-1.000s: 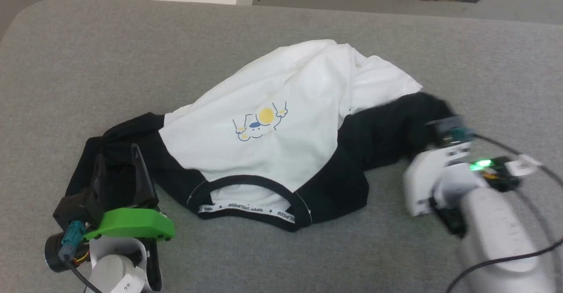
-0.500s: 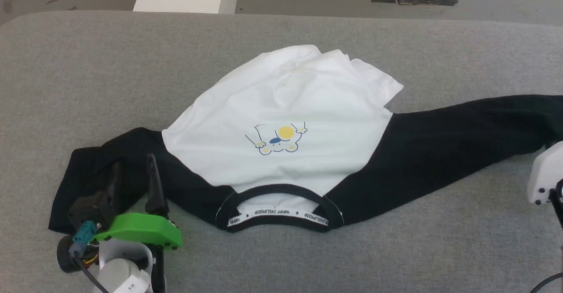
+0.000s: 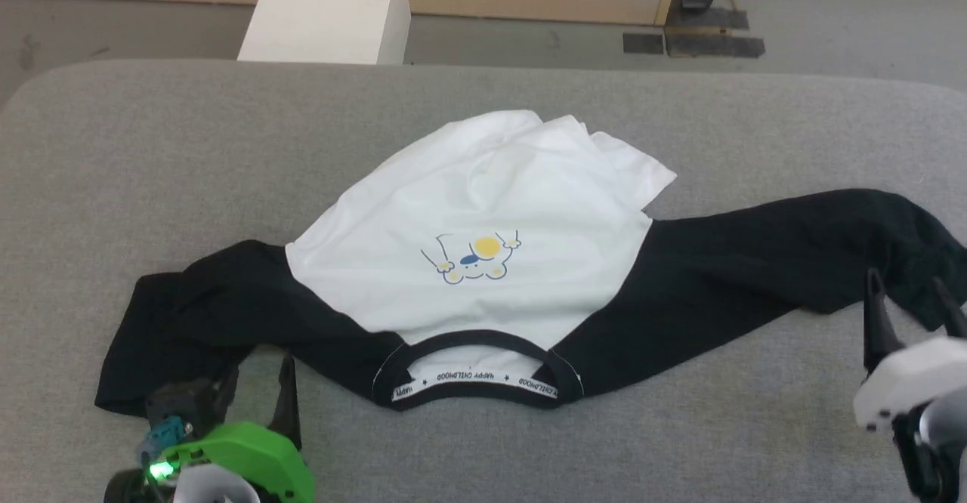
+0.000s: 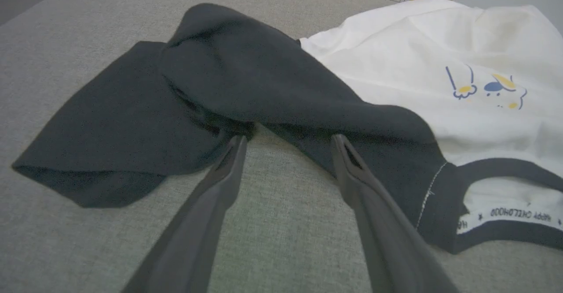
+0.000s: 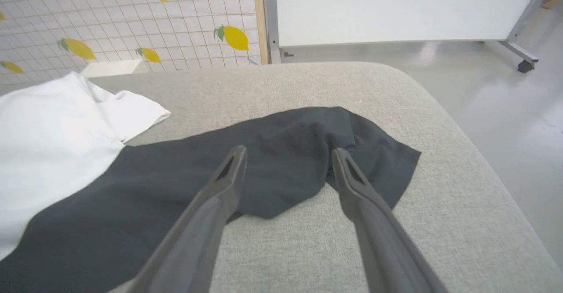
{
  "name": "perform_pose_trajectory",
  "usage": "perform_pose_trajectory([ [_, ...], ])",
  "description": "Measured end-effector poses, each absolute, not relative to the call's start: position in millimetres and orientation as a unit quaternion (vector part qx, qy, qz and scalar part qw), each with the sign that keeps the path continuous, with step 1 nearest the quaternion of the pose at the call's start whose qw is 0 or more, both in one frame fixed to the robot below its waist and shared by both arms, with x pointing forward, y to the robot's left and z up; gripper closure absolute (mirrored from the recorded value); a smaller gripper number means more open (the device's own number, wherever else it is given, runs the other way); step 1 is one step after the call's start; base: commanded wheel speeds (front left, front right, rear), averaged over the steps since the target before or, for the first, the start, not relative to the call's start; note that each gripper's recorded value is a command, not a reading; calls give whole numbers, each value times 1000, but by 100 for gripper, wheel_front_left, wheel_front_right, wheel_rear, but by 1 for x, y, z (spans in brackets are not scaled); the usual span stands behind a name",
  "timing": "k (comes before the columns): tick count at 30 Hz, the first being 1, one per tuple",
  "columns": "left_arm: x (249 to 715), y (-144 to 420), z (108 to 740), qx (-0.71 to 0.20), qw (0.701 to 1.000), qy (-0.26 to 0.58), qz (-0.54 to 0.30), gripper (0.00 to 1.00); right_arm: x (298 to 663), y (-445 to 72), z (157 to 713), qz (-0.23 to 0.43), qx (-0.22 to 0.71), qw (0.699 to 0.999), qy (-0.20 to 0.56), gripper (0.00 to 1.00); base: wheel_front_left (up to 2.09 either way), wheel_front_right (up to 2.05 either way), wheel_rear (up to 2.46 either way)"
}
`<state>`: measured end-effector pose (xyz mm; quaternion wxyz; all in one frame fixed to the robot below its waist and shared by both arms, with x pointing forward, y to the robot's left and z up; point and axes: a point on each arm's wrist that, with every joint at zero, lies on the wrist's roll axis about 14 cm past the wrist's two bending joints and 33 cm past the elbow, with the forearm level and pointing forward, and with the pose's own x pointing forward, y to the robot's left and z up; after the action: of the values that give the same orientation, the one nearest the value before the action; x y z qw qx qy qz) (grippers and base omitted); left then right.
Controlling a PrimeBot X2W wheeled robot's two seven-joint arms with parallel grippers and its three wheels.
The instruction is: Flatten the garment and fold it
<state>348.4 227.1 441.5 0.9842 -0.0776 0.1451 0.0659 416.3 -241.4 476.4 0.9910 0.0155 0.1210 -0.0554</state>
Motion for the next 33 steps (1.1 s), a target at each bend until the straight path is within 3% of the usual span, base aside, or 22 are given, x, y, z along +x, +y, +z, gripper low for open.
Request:
perform_pose_trajectory([
  [8, 342, 226, 421, -114, 968, 212, 71, 0, 388, -218, 478, -21, 63, 992, 108, 0, 0, 0, 0],
  [15, 376, 229, 412, -150, 954, 247, 85, 0, 381, -203, 470, 0, 73, 990, 120, 0, 0, 0, 0],
  [22, 390, 230, 381, -126, 929, 338, 83, 0, 375, -208, 462, -10, 73, 988, 134, 0, 0, 0, 0],
  [23, 391, 228, 379, -123, 926, 347, 79, 53, 374, -209, 461, -12, 75, 988, 135, 0, 0, 0, 0],
  [24, 391, 227, 378, -121, 925, 353, 75, 100, 374, -210, 461, -13, 76, 988, 136, 0, 0, 0, 0],
  [33, 388, 225, 392, -127, 939, 311, 70, 100, 379, -189, 465, 18, 92, 987, 134, 0, 0, 0, 0],
])
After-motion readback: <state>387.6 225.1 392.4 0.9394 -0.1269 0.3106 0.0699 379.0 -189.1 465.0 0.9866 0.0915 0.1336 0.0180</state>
